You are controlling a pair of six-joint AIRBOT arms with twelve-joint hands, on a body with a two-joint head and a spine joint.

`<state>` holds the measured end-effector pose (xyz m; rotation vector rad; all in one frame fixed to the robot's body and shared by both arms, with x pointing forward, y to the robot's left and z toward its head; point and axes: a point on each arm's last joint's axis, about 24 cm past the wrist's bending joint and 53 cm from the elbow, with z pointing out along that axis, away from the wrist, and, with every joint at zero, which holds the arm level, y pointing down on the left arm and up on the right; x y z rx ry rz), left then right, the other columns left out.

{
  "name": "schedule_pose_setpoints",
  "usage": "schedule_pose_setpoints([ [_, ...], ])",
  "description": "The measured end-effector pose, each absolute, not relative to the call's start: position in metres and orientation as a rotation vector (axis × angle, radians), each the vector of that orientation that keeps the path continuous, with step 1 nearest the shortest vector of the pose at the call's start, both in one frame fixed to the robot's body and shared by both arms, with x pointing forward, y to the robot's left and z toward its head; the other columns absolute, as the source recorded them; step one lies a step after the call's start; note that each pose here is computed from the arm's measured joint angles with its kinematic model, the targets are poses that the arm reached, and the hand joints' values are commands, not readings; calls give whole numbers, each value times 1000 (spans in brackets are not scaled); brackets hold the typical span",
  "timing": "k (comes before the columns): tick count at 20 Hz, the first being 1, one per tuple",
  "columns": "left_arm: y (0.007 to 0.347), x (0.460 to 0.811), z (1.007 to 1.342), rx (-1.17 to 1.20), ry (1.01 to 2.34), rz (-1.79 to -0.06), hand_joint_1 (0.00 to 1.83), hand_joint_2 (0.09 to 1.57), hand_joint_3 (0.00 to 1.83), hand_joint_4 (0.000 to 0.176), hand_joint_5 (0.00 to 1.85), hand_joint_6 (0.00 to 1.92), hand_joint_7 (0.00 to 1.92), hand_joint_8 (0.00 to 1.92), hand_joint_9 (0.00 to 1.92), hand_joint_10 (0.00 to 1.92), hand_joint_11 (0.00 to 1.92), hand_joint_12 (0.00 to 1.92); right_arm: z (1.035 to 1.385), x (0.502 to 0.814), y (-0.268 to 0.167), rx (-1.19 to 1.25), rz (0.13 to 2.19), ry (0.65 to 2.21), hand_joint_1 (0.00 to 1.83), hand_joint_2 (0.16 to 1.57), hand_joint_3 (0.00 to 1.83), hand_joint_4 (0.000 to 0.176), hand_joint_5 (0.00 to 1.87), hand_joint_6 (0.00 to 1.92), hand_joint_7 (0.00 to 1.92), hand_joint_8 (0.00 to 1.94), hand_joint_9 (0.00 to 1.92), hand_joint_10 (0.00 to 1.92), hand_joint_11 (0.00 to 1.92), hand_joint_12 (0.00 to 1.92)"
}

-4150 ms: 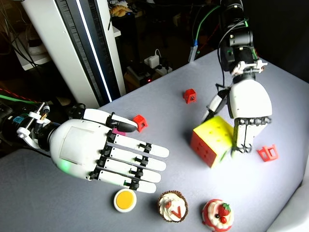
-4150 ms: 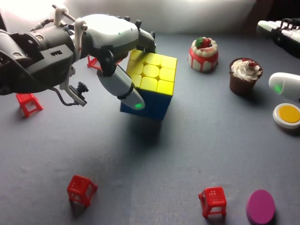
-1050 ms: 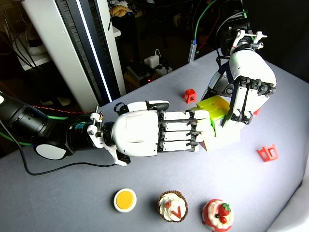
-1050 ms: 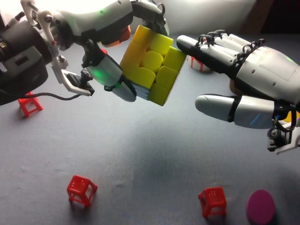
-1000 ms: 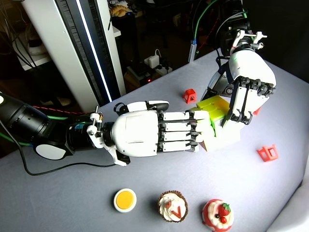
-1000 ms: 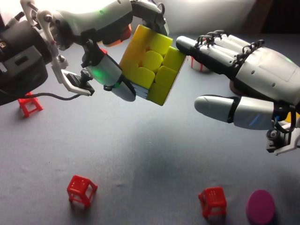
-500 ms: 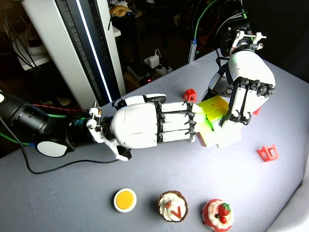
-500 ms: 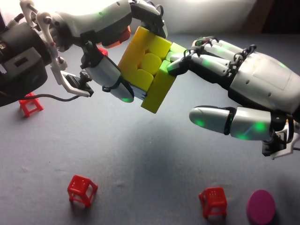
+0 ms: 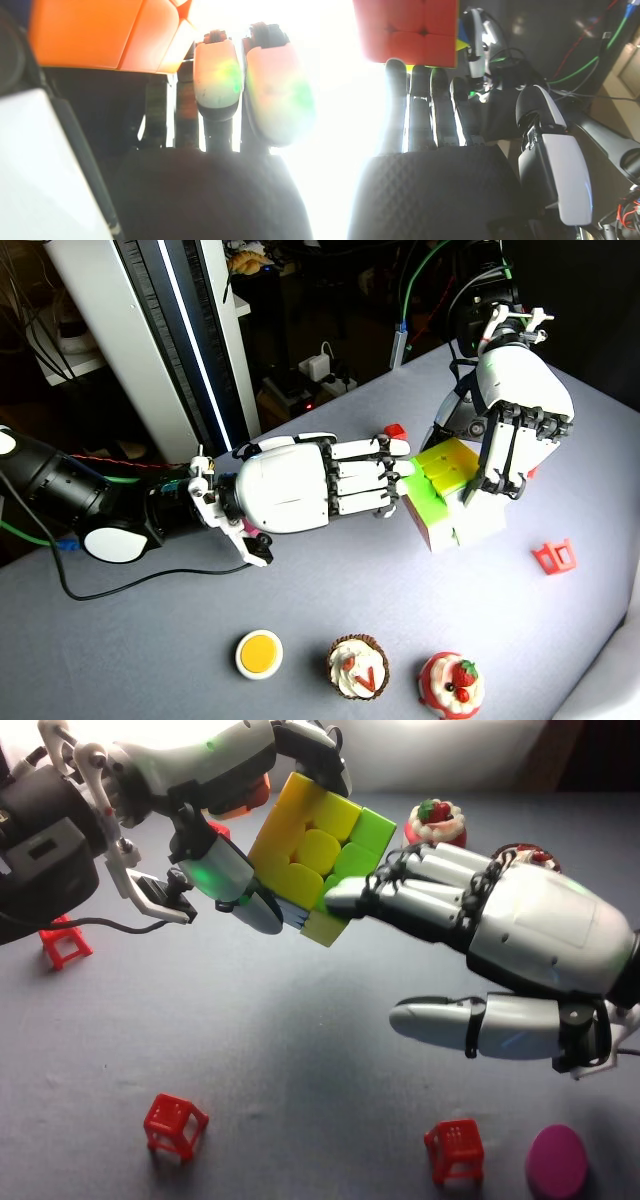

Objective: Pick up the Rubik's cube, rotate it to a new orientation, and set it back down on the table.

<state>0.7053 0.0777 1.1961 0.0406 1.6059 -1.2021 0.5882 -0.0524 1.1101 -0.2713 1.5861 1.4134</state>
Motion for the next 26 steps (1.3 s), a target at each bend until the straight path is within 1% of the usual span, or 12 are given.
schedule_pose_setpoints([
  [5,78,705,1196,41,1608,-1200,1368,684,995,0,1302,1921,1440,1921,1530,1921,1659,1921,1107,587,-52,-280,1409,1595,143,1287,0,0,108,227,216,3,0,952,0,1531],
  [8,79,705,1196,32,1601,-1210,1457,645,1004,0,1292,1921,1396,1921,1453,1921,1584,1921,1118,585,-47,-315,1407,1588,17,1337,2,0,38,680,320,61,0,1062,0,1539],
  [11,83,707,1197,2,1593,-1220,1445,612,1049,0,1341,1921,1411,1921,1459,1921,1587,1921,1153,579,-46,-368,1417,1522,13,1329,0,0,0,660,220,32,0,1071,0,1621],
  [14,89,709,1186,-27,1614,-1212,1486,574,1180,0,1331,1921,1440,1921,1509,1921,1627,1921,1188,593,-73,-306,1391,1446,169,1328,0,0,259,740,337,226,0,1243,0,1799],
  [17,94,711,1179,-62,1630,-1205,1484,499,1283,0,1417,1921,1513,1921,1523,1921,1584,1921,1194,597,-87,-259,1363,1457,15,1377,3,0,126,611,288,194,24,976,0,1548],
  [18,93,711,1175,-78,1636,-1214,1449,436,1665,0,1390,1921,1214,1921,1499,1921,1559,1921,1201,597,-92,-240,1367,1444,2,1363,0,0,125,581,271,151,22,875,0,1368],
  [20,92,709,1168,-93,1643,-1225,1433,440,1724,0,1298,1921,1114,1921,1448,1921,1510,1921,1211,598,-100,-218,1367,1417,0,1366,0,0,95,461,252,51,6,742,0,1124],
  [21,92,709,1159,-108,1660,-1226,1248,494,1700,35,1074,1921,1100,1921,1358,1921,1436,1921,1216,601,-106,-195,1360,1406,0,1363,0,0,100,413,278,47,30,738,0,1184],
  [22,93,711,1147,-135,1687,-1226,1191,564,1565,85,969,1884,999,1921,1218,1921,1298,1921,1221,607,-115,-149,1352,1392,0,1364,0,0,108,378,284,40,41,757,0,1240],
  [24,92,715,1134,-157,1726,-1211,1145,952,804,0,620,1639,746,1860,834,1921,972,1921,1224,612,-124,-103,1348,1379,0,1367,0,0,137,402,306,38,35,870,0,1360],
  [25,91,717,1130,-162,1740,-1206,1140,1190,314,0,533,1524,693,1772,667,1921,785,1921,1223,612,-126,-95,1346,1379,0,1371,0,0,123,431,313,38,9,928,0,1390],
  [26,91,718,1127,-168,1747,-1205,1083,1328,86,0,455,1607,633,1720,445,1784,527,1921,1222,612,-125,-104,1343,1384,0,1364,0,0,107,514,315,34,1,931,0,1384],
])
